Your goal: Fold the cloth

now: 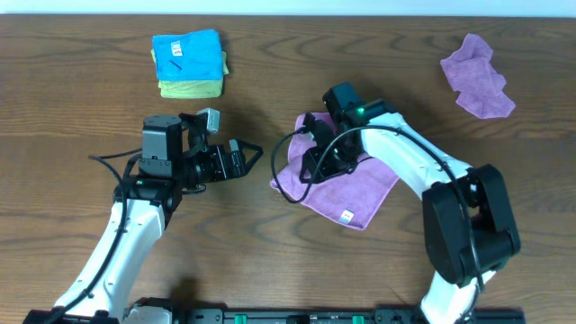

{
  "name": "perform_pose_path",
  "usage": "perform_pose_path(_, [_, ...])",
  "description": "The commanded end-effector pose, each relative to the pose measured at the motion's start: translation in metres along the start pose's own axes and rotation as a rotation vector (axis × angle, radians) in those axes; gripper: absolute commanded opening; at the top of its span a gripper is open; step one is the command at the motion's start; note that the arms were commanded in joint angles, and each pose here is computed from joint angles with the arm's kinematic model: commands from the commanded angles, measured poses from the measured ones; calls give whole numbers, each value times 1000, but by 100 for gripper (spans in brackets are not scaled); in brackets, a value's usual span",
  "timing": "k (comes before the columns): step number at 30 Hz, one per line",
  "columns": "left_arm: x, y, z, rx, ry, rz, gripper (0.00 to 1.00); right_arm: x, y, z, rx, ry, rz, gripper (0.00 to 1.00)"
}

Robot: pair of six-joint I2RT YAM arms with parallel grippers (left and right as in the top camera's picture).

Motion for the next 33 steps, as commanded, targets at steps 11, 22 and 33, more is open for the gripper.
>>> perform_pose_path(11, [1,-5,-4,-14,46,-103,96,18,-7,-101,33,-175,63,47])
perform_pose_path(22, [-4,-26,-26,-133,181,-9,96,79,-32,-97,25,-217,215,43])
perform_pose_path(33, [18,-19,0,-64,209,-281,95,132,-37,-84,-69,-380,335,40])
Point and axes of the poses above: each gripper's point midway between its finger pads, its own z axis out along the fingers, its own y axis along the line the jaws close on, x = y × z, the point moved 2 cm from there along -z, back along the fingers, and after that the axes turned 13 degrees about z, right-handed, at the moved point
